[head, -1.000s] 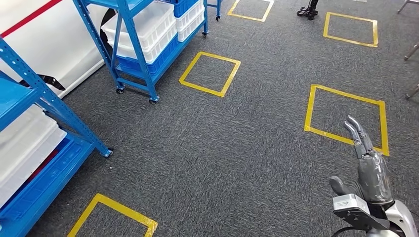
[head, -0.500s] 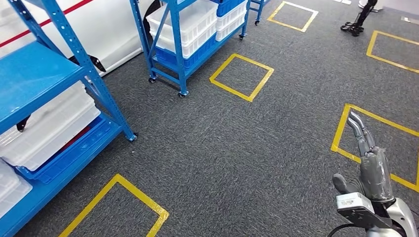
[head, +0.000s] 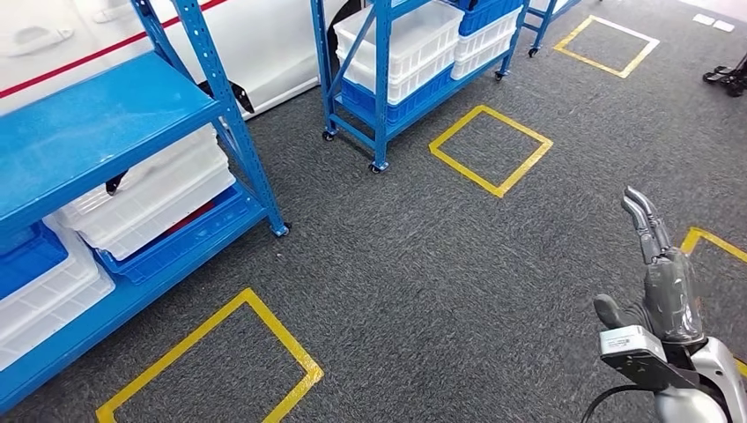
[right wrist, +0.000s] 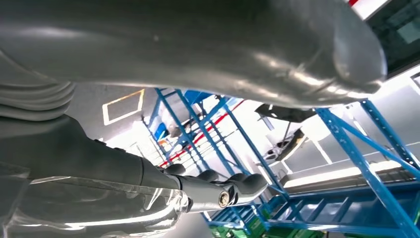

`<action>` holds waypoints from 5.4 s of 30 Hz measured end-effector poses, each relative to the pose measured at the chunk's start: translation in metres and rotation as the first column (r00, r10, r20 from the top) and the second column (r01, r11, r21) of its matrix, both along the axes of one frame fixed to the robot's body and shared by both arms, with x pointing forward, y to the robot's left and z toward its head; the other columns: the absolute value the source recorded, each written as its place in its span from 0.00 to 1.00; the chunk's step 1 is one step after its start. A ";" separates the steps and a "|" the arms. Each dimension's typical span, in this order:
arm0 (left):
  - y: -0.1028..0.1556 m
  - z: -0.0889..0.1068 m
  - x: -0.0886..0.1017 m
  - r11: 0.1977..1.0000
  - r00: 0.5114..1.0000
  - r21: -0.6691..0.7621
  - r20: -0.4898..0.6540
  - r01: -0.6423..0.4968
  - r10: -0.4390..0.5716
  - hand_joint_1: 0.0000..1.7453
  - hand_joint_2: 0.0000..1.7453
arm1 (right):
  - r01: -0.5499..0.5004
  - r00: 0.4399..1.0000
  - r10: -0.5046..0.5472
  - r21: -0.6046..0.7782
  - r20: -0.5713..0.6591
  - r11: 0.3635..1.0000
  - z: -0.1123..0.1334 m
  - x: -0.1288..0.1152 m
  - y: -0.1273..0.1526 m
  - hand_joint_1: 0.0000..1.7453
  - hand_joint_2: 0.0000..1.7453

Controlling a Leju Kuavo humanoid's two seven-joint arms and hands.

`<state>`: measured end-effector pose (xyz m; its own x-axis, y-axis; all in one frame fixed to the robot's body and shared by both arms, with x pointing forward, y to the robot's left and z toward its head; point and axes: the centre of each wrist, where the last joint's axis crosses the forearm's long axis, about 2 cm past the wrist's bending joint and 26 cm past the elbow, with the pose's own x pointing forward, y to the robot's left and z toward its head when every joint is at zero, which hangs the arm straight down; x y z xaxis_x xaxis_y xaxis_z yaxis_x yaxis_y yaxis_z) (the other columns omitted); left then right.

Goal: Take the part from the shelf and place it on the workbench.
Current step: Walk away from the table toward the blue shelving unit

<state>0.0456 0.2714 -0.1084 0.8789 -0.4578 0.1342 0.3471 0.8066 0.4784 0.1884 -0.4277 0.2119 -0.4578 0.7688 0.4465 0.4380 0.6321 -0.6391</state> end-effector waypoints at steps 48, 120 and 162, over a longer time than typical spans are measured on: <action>0.003 0.001 0.009 0.998 0.997 -0.007 0.042 0.068 -0.068 0.00 0.00 | 0.016 0.998 -0.018 -0.036 -0.052 0.999 0.004 0.000 -0.001 0.00 0.00; 0.013 -0.001 0.005 0.903 0.892 -0.191 0.174 -0.386 0.418 0.00 0.00 | -0.009 0.993 0.006 -0.019 -0.120 1.000 0.002 0.009 -0.029 0.00 0.00; 0.018 -0.002 -0.008 0.885 0.885 -0.210 0.133 -0.415 0.446 0.00 0.00 | 0.025 0.989 -0.031 -0.040 -0.144 0.999 -0.006 0.011 -0.035 0.00 0.00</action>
<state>0.0372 0.2893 -0.1108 0.9391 0.0043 0.3435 -0.1286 0.9316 0.3401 0.1998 -0.4631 0.2057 -0.3687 0.7979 0.4768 0.3564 0.5951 -0.7203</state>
